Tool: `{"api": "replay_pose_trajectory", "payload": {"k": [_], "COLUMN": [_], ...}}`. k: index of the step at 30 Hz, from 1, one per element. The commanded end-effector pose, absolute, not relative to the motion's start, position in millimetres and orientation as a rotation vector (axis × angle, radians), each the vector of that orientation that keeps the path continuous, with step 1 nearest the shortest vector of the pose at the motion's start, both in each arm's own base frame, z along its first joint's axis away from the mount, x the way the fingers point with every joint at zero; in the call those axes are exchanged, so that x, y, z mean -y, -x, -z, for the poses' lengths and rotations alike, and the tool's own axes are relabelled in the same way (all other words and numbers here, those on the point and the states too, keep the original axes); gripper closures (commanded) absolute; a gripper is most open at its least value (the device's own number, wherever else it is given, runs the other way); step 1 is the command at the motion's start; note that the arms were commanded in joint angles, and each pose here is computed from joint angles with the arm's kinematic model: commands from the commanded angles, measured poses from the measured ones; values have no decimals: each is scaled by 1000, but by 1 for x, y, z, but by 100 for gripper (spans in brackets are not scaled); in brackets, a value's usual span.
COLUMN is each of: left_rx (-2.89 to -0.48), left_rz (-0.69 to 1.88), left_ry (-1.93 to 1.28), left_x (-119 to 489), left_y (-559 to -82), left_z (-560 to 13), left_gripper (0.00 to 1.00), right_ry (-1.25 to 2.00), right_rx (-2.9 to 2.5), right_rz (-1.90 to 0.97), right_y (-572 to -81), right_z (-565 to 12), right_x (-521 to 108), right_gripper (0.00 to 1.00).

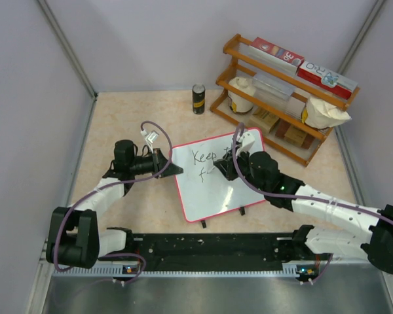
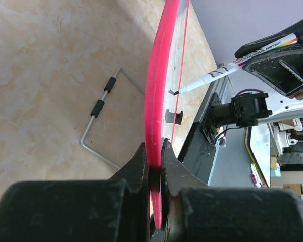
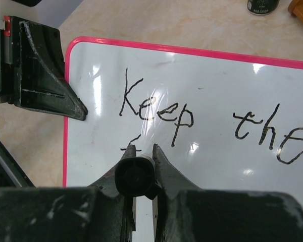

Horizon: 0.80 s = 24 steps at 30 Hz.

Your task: Write a sentence on the whiteboard

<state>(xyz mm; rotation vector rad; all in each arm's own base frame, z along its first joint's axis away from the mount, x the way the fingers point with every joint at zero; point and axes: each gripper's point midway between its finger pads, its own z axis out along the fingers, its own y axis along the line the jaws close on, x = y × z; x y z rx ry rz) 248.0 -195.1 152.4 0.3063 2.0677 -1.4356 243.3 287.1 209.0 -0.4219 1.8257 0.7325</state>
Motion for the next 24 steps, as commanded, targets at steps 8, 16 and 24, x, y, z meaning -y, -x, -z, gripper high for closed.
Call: {"api": "replay_pose_trajectory", "payload": {"k": [8, 16, 24], "left_rx": [-2091, -2092, -2094], "left_rz": [1274, 1275, 1274], "left_ry": [-315, -314, -312], "left_x": [184, 184, 184], "left_y": [-258, -258, -258], "left_z": [-132, -132, -131], "left_gripper": [100, 100, 100], "right_ry": [429, 451, 445], "right_rx": [-1841, -1861, -1856], "right_rz": [-734, -753, -764], "right_y": [-241, -231, -230], "right_z": [-199, -190, -191], "right_x": [-288, -284, -284], "right_gripper": [100, 100, 100]}}
